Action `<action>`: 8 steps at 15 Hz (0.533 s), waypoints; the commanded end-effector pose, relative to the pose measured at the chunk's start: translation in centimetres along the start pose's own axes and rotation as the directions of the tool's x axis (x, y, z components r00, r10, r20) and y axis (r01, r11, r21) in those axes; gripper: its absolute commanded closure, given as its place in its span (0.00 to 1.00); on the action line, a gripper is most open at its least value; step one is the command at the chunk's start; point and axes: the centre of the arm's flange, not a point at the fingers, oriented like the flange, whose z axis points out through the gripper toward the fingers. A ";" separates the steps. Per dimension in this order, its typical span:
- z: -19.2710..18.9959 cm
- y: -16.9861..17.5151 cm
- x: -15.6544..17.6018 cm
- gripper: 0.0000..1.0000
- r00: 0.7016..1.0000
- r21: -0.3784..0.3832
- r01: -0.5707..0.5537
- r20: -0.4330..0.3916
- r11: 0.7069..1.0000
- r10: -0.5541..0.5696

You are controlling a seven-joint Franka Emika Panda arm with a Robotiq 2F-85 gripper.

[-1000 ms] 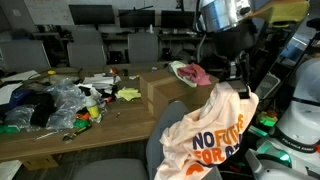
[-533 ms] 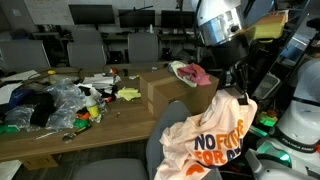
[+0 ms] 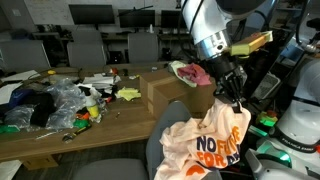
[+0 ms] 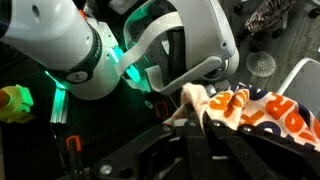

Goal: Pick up the shirts on the box and put them on the chair.

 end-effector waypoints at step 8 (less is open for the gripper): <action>1.6 1.3 4.0 0.48 0.988 0.152 -0.121 0.113 0.981 0.104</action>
